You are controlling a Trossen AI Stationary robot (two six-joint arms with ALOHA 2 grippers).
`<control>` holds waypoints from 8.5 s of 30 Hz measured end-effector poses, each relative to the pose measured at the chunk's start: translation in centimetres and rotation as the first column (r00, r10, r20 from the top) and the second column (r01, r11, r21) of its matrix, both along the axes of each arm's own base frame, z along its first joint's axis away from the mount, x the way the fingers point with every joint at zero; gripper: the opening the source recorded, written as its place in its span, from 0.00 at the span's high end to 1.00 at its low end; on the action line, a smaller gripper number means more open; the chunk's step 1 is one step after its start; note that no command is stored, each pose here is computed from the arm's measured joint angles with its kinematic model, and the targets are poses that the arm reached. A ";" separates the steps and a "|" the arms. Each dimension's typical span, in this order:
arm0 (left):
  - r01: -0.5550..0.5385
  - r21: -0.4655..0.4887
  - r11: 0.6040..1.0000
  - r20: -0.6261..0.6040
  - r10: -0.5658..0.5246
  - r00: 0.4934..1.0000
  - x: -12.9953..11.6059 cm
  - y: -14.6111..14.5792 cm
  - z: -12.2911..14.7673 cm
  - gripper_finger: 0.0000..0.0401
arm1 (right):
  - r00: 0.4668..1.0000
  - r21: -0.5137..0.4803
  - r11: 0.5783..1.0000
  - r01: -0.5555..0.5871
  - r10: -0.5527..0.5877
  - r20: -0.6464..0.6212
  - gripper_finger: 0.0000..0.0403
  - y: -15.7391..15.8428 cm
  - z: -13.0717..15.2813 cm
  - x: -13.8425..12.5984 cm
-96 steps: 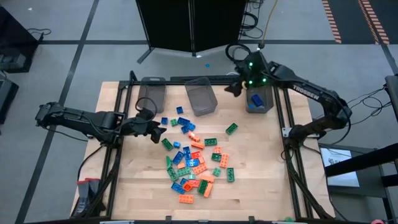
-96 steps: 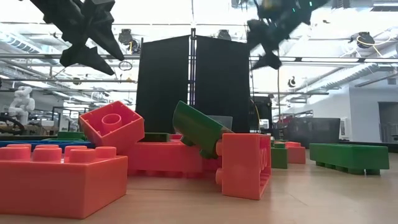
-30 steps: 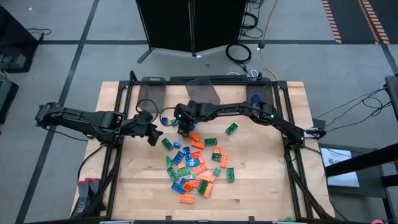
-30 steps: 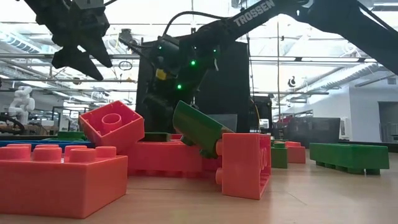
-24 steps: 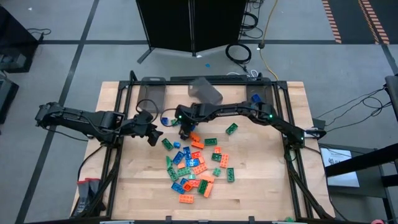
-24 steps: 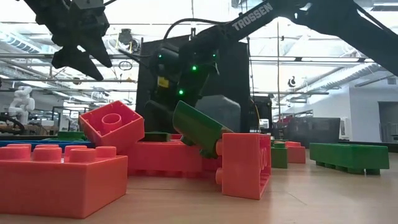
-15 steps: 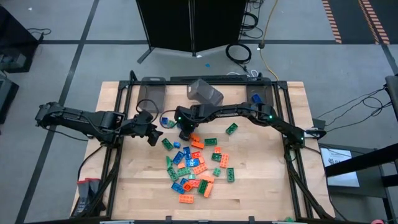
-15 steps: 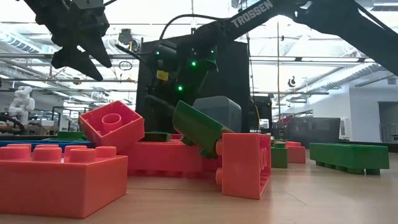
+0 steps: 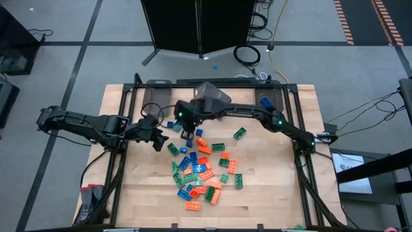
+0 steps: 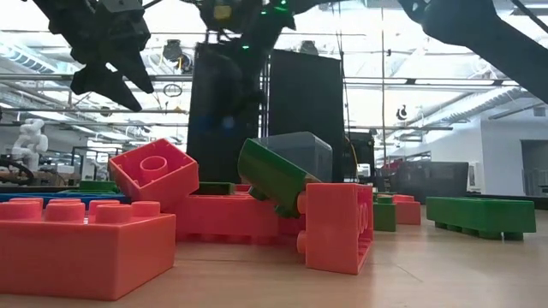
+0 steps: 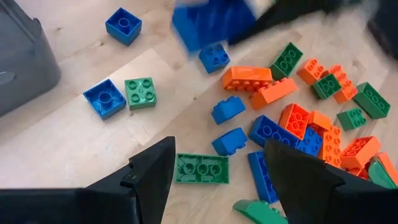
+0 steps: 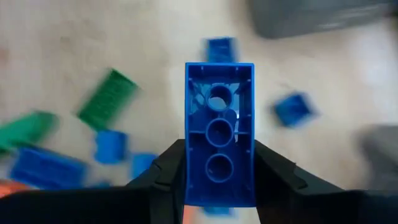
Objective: Sort blocks
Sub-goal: Put the blue game piece into the right black bin, then adjust the middle black bin on the table
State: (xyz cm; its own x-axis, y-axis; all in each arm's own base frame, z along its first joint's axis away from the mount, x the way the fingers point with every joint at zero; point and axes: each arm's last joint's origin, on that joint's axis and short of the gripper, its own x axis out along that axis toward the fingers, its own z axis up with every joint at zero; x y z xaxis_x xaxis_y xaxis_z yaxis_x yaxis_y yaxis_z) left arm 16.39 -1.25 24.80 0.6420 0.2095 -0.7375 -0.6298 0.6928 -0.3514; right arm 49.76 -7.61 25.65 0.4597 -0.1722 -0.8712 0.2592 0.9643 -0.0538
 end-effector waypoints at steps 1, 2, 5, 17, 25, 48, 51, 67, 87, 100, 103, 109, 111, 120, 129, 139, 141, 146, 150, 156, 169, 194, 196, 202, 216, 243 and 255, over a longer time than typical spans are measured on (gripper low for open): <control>0.000 0.000 1.000 0.000 0.000 1.000 0.0 0.0 0.0 0.38 | 1.000 -0.029 1.000 0.008 -0.009 -0.024 0.71 -0.6 0.5 -0.8; 0.000 0.000 1.000 0.001 0.000 1.000 0.0 0.0 0.0 0.38 | 0.998 -0.050 0.999 0.019 -0.023 -0.064 0.71 -1.4 0.9 -1.6; 0.000 0.000 1.000 0.001 0.000 1.000 0.0 0.0 0.0 0.38 | 0.982 -0.102 0.994 0.046 -0.063 -0.176 0.71 -3.5 2.5 -4.2; -0.002 -0.001 1.000 0.002 0.002 1.000 0.0 0.0 0.0 0.38 | 0.903 -0.294 0.896 0.333 -0.393 -0.175 0.71 -10.7 13.7 -17.6; -0.020 0.017 1.000 0.014 0.019 1.000 0.1 0.1 0.1 0.38 | 0.742 -0.266 0.750 0.605 -0.653 -0.153 0.71 -13.6 12.7 -26.8; -0.052 0.017 0.998 0.019 0.052 0.998 0.0 0.1 0.1 0.38 | 0.614 -0.125 0.644 0.755 -0.761 -0.207 0.58 -13.0 -1.4 -31.4; -0.051 0.016 0.999 0.019 0.050 0.999 0.0 0.1 0.1 0.38 | 0.614 -0.125 0.643 0.755 -0.761 -0.207 0.38 -13.0 -1.4 -31.4; -0.288 0.369 0.884 0.281 0.189 0.941 2.5 2.0 2.3 0.38 | 0.700 0.026 0.699 0.714 -0.713 -0.045 0.27 -12.4 3.8 -31.1; 0.057 0.834 0.549 -0.072 0.006 0.997 13.0 10.2 1.0 0.38 | 0.705 -0.030 0.736 0.677 -0.635 0.316 0.27 -7.9 13.6 -35.4; 0.656 0.700 0.282 -0.639 -0.163 0.752 18.7 12.2 -2.2 0.38 | 0.749 -0.081 0.766 0.638 -0.592 0.298 0.27 -7.8 13.6 -35.5; 0.717 0.658 0.230 -0.704 -0.149 0.694 19.2 12.2 -3.3 0.38 | 0.751 -0.083 0.768 0.635 -0.590 0.297 0.27 -7.8 13.6 -35.5; 0.702 0.672 0.235 -0.706 -0.083 0.704 19.5 12.9 -3.9 0.38 | 0.753 -0.086 0.769 0.633 -0.587 0.296 0.27 -7.8 13.6 -35.5; 0.697 0.681 0.225 -0.700 -0.080 0.710 19.7 13.3 -4.1 0.38 | 0.753 -0.086 0.769 0.633 -0.587 0.296 0.27 -7.8 13.6 -35.5; 0.798 0.598 0.078 -0.794 -0.085 0.602 20.9 14.0 -6.5 0.44 | 0.754 -0.082 0.771 0.632 -0.587 0.296 0.27 -7.8 13.6 -35.5; 0.797 0.603 0.041 -0.797 -0.009 0.604 21.8 14.5 -7.3 0.96 | 0.750 0.024 0.794 0.607 -0.583 0.314 0.30 -7.6 13.6 -35.3; 0.664 0.707 0.243 -0.681 -0.020 0.732 22.9 14.6 -2.8 0.99 | 0.743 0.033 0.790 0.612 -0.590 0.315 0.33 -7.6 13.6 -35.3; 0.654 0.691 0.306 -0.674 -0.051 0.737 23.0 14.7 -1.9 0.99 | 0.744 0.033 0.790 0.612 -0.590 0.315 0.33 -7.6 13.6 -35.3; 0.658 0.619 0.430 -0.670 -0.148 0.727 22.5 15.5 -0.6 1.00 | 0.742 0.036 0.788 0.614 -0.592 0.315 0.33 -7.6 13.6 -35.3; 0.671 0.556 0.491 -0.680 -0.196 0.707 21.8 16.8 0.3 1.00 | 0.741 0.037 0.787 0.615 -0.594 0.315 0.33 -7.6 13.6 -35.3; 0.687 0.495 0.532 -0.697 -0.229 0.680 20.7 18.9 1.9 1.00 | 0.737 0.041 0.785 0.619 -0.598 0.316 0.33 -7.6 13.6 -35.3; 0.797 0.346 0.495 -0.683 -0.450 0.576 18.9 21.2 1.0 1.00 | 0.738 0.040 0.786 0.617 -0.596 0.315 0.33 -7.6 13.6 -35.3; 0.830 0.330 0.449 -0.723 -0.445 0.528 19.5 22.7 -0.9 0.88 | 0.750 0.026 0.794 0.607 -0.584 0.311 0.33 -7.6 13.5 -35.3; 0.824 0.344 0.451 -0.718 -0.440 0.540 19.6 22.8 -0.8 0.85 | 0.751 0.026 0.795 0.606 -0.583 0.309 0.33 -7.6 13.5 -35.3; 0.788 0.402 0.466 -0.701 -0.397 0.592 20.0 23.0 -0.2 0.77 | 0.756 0.020 0.798 0.602 -0.578 0.307 0.33 -7.6 13.5 -35.3; 0.643 0.487 0.592 -0.131 -0.678 0.723 15.0 14.5 18.7 0.70 | 0.865 0.051 0.939 0.341 -0.335 0.375 0.33 -6.7 13.1 -33.5; 0.424 0.310 0.851 -0.154 -0.396 0.906 1.9 -0.7 13.9 0.70 | 0.905 -0.013 0.927 -0.375 0.369 0.209 0.33 3.6 4.2 -15.5; 0.157 0.285 0.946 -0.220 -0.095 0.971 3.3 -1.0 2.3 0.70 | 0.917 -0.056 0.945 -0.321 0.325 0.230 0.33 2.8 2.9 -11.2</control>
